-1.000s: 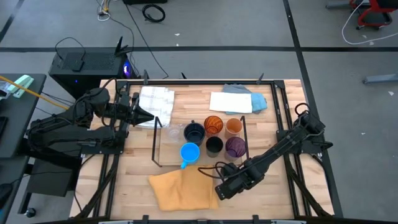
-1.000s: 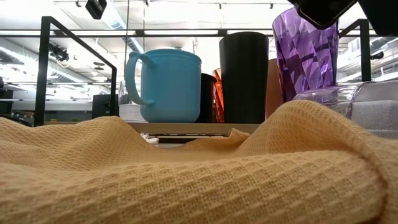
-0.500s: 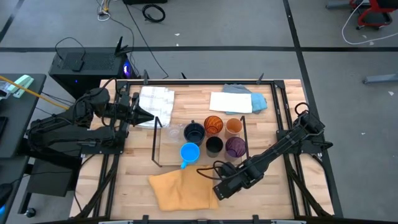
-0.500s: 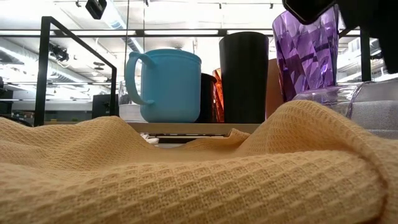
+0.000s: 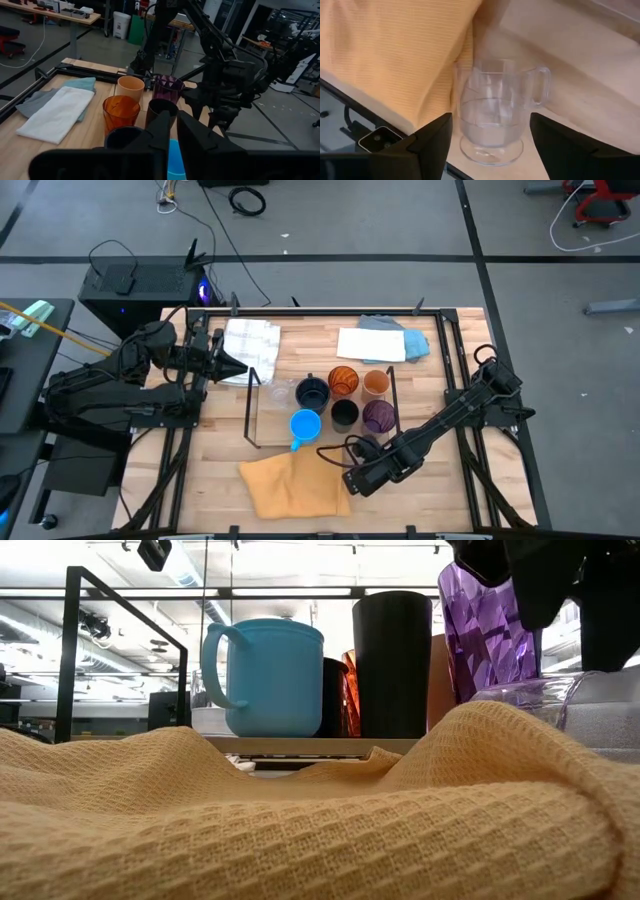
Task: Stack small to large cups/mugs on shelf
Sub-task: Put the transparent cup on the shelf aligned with the other transparent cup
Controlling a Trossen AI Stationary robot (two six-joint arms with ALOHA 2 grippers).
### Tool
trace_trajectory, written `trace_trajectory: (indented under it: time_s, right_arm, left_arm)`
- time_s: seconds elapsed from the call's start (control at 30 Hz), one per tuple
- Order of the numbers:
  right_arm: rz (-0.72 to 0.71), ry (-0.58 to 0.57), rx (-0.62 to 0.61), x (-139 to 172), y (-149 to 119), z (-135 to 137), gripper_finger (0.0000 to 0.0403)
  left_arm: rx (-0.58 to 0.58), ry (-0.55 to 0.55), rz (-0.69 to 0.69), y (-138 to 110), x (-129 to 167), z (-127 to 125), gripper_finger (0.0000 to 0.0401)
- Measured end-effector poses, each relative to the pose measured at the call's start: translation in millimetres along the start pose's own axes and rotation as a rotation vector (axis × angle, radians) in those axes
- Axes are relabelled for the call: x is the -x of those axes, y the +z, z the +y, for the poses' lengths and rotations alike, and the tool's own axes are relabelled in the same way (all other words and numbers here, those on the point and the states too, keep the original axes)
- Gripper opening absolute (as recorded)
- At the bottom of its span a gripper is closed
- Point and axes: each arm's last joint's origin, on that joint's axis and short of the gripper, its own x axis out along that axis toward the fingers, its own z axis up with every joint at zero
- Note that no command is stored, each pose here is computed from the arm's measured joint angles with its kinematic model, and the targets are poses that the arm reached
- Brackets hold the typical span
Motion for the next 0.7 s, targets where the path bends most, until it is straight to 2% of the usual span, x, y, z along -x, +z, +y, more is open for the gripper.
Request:
trace_trajectory:
  time_s: [0.33,0.53,0.7]
  right_arm:
    - [0.001,-0.025,-0.035,-1,-3,-3,0.0262]
    - [0.038,-0.026,-0.054,1,-25,-7,0.0256]
    - [0.029,-0.037,-0.083,3,-40,-11,0.0256]
  left_arm:
    - [0.011,0.0,0.006,-1,0,0,0.0048]
    - [0.027,-0.064,0.019,-1,0,-2,0.0047]
    - [0.036,-0.072,0.021,-1,0,-2,0.0054]
